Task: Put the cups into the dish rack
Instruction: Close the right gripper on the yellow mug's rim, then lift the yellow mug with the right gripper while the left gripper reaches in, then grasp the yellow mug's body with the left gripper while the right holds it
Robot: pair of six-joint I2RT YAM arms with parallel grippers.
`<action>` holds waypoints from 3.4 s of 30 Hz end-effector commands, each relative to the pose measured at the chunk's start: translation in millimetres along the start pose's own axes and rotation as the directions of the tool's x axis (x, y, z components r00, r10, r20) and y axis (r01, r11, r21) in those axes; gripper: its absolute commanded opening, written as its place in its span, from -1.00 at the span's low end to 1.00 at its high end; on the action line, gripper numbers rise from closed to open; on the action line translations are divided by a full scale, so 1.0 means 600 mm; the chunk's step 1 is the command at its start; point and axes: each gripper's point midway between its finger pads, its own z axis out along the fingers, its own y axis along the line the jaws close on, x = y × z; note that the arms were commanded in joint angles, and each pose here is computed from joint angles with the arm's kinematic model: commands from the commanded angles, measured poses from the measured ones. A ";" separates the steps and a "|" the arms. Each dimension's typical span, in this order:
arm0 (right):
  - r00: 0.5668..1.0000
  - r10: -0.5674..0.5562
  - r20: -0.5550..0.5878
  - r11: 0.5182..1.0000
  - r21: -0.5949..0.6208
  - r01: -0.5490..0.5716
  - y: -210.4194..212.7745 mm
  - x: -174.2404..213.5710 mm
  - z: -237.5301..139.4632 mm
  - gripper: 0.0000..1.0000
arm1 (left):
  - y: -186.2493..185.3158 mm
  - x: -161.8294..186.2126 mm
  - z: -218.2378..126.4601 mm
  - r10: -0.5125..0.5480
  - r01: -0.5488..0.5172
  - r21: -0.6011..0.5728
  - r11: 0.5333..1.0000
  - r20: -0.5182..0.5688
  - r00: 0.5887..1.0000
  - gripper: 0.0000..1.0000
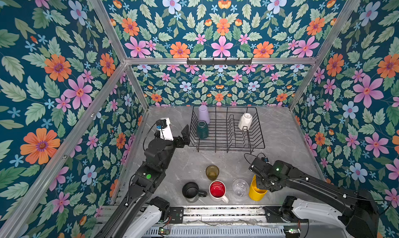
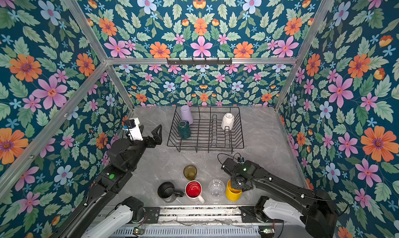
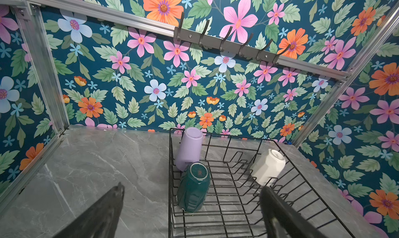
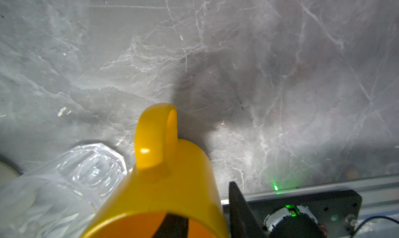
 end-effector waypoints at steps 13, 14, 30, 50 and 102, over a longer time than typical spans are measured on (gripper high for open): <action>0.996 0.010 0.089 0.999 0.047 -0.014 -0.024 -0.022 -0.022 -1.00 | -0.002 -0.006 0.002 -0.002 0.002 0.002 1.000 0.012 1.000 0.99; 0.996 0.010 0.087 0.999 0.048 -0.014 -0.025 -0.022 -0.021 -1.00 | -0.002 -0.006 0.002 -0.002 0.002 0.003 1.000 0.012 1.000 1.00; 0.997 0.005 0.074 1.000 -0.003 -0.005 0.004 -0.032 0.000 -0.58 | -0.009 -0.010 0.011 -0.007 0.007 0.012 1.000 0.005 1.000 1.00; 0.940 0.079 0.332 0.971 -0.237 0.002 0.000 -0.141 -0.170 -1.00 | -0.032 -0.008 0.020 -0.016 0.015 0.085 0.996 0.005 1.000 0.99; 0.359 0.010 0.933 0.198 -0.354 0.914 0.272 -0.240 -0.477 -1.00 | -0.275 0.034 -0.120 -0.044 0.257 0.937 0.238 -0.254 0.966 1.00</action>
